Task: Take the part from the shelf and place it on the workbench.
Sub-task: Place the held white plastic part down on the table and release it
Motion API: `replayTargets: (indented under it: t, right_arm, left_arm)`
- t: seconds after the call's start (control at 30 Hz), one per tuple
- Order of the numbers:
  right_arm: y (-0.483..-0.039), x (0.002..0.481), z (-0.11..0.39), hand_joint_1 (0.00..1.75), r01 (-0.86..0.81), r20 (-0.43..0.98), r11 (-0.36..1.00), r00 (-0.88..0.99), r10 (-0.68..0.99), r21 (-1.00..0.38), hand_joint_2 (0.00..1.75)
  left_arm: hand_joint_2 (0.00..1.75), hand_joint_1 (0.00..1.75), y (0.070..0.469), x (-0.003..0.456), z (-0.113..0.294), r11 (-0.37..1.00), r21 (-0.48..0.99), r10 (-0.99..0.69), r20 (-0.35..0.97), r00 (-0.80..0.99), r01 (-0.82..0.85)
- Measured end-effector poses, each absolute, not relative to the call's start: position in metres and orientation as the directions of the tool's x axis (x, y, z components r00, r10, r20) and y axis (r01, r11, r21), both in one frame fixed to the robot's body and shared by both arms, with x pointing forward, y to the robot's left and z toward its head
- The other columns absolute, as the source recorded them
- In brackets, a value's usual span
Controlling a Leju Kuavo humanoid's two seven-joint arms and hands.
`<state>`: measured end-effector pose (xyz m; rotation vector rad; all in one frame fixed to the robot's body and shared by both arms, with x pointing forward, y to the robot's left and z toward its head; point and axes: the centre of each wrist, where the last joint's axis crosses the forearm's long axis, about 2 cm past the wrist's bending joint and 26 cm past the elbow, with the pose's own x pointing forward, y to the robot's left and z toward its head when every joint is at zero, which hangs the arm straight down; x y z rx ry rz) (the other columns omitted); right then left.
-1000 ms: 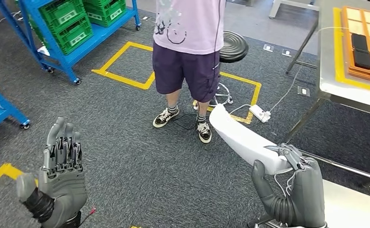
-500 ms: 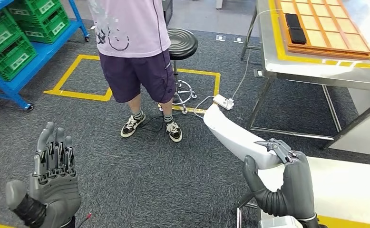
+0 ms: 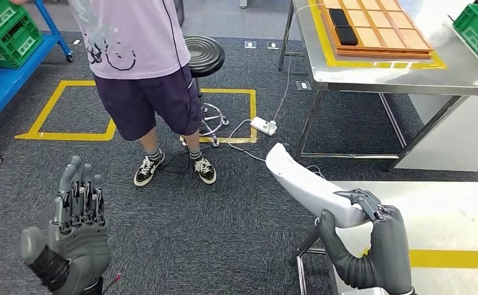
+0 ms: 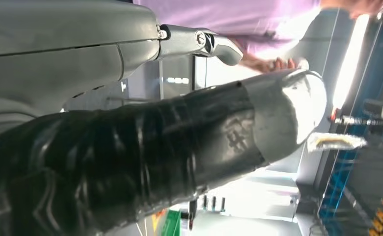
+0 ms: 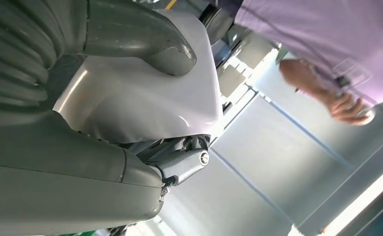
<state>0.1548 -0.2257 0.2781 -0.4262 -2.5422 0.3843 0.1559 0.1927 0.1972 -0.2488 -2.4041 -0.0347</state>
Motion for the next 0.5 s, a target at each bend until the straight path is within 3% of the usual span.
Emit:
replayTargets:
  t: [0.5]
  right_arm:
    - [-0.2241,0.1531,0.2758,1.75,0.216,0.460,0.912,-0.808,0.368,-0.349,1.75]
  left_arm:
    - [0.00,0.00,0.1940,0.1531,0.1942,0.983,-0.039,0.158,0.670,-0.726,0.178]
